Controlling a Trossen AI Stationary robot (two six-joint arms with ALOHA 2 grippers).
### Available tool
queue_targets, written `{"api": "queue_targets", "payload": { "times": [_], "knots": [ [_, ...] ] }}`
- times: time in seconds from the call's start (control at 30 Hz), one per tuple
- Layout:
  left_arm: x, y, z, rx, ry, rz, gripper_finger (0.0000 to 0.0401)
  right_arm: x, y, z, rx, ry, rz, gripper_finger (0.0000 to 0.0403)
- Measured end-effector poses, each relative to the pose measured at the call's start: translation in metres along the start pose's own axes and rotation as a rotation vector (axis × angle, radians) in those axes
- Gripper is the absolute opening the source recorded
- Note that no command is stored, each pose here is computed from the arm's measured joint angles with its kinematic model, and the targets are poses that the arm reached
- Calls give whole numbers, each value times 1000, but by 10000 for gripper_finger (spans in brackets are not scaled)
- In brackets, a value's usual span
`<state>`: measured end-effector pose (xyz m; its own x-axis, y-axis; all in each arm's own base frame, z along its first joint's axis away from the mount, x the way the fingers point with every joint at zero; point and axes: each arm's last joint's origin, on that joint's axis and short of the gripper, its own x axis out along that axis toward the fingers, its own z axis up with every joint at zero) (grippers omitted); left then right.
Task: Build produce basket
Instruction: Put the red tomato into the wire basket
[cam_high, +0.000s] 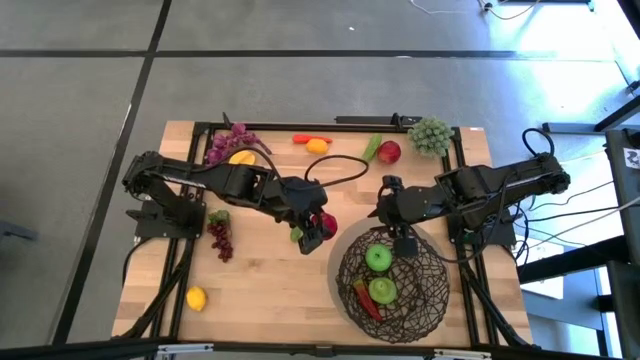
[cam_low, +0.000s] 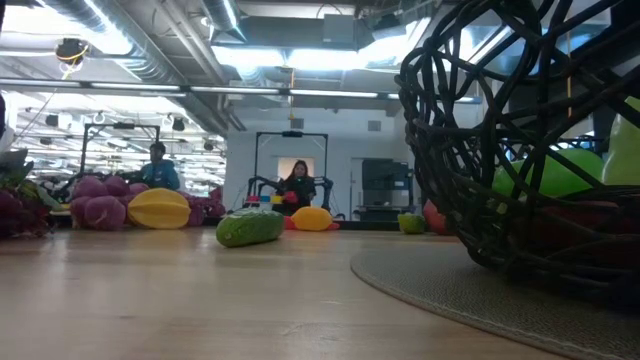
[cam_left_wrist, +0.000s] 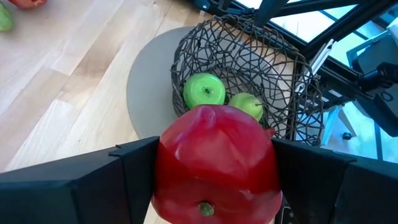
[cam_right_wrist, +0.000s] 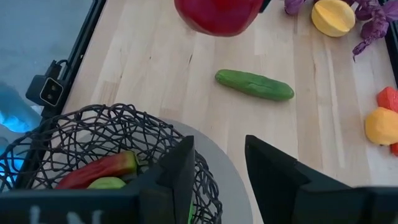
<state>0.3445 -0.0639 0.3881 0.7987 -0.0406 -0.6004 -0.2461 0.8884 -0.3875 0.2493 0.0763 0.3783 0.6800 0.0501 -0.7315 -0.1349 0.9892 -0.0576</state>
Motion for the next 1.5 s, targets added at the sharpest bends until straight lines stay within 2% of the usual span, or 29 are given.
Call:
{"api": "queue_targets", "payload": {
  "times": [0.27,0.5,0.6,0.73,0.87,1.0,1.5],
  "knots": [
    [0,0,0,0,2,-1,251,0,0,0,-197,-5,-1,136],
    [0,-2,-2,5,10,-8,251,0,0,0,-262,-3,-1,147],
    [-1,-3,-2,6,12,-11,251,0,0,0,-275,1,0,181],
    [-1,-3,-3,7,13,-12,251,0,0,-1,-360,5,8,247],
    [-1,-3,-3,6,12,-12,251,0,0,-1,-393,6,8,313],
    [-1,-3,-3,6,12,-12,251,0,0,-1,-391,7,-8,348],
    [0,-2,-2,-7,52,-71,251,0,0,-1,-363,6,-8,355]
  ]
}}
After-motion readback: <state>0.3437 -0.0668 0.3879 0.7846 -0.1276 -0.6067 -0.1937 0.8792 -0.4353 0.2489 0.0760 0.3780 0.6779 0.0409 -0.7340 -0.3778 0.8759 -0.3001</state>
